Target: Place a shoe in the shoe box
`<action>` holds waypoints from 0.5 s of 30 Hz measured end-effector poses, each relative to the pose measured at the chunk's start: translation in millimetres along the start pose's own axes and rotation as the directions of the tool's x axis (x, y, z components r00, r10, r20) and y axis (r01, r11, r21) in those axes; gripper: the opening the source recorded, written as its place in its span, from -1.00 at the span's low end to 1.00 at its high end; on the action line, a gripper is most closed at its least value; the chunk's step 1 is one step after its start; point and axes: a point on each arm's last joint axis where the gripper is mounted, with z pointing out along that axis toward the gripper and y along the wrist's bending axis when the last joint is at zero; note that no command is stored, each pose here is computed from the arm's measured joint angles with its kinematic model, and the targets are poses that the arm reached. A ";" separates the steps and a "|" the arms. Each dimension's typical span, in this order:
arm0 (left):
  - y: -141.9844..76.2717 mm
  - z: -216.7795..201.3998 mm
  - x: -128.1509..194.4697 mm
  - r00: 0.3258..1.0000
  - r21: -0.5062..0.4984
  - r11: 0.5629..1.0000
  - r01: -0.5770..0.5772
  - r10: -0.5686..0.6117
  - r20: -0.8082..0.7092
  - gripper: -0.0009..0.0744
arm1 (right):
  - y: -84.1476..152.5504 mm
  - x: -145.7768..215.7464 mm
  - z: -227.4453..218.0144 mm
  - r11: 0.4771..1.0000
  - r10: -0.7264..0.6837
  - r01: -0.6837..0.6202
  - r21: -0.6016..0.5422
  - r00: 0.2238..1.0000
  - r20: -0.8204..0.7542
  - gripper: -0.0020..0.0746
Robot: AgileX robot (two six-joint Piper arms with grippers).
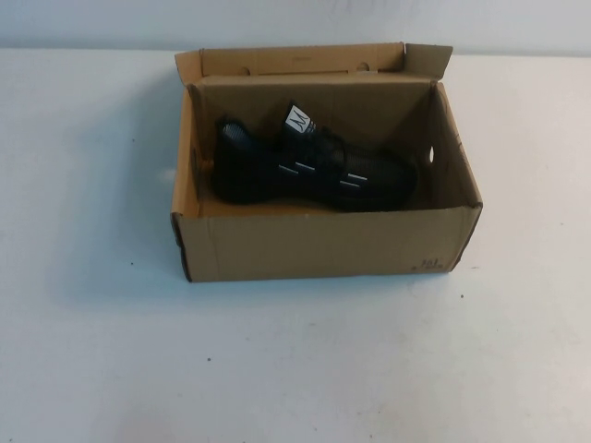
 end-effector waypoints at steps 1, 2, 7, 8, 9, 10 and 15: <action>0.3 0.0 0.0 1.000 -0.003 1.000 -0.007 0.007 0.000 -0.98 | 0.0 0.0 0.0 1.000 0.000 0.000 0.000 1.000 0.000 -0.99; 0.6 0.0 0.0 1.000 -0.006 1.000 -0.016 0.016 0.000 -0.98 | 0.0 0.0 0.0 1.000 0.000 0.000 0.000 1.000 0.000 -0.99; -1.1 0.0 -0.2 0.999 0.027 0.999 -0.039 0.039 0.004 -0.98 | 0.0 0.0 0.0 1.000 0.000 0.000 0.000 1.000 0.000 -0.99; -1.7 0.0 -0.2 0.999 0.038 0.998 -0.042 0.042 0.005 -0.98 | 0.0 0.0 0.0 1.000 0.000 0.000 0.000 1.000 0.000 -0.99; -2.2 0.0 -0.3 0.999 0.047 0.998 -0.045 0.045 0.006 -0.98 | 0.0 0.0 0.0 1.000 0.000 0.000 0.000 1.000 0.000 -0.99; -2.7 0.0 -0.3 0.999 0.055 0.997 -0.046 0.045 0.006 -0.98 | 0.0 0.0 0.0 1.000 0.000 0.000 0.000 1.000 0.000 -0.99; -3.1 0.0 -0.3 0.999 0.062 0.997 -0.046 0.046 0.007 -0.98 | 0.0 0.0 0.0 1.000 0.000 0.000 0.000 1.000 0.000 -0.99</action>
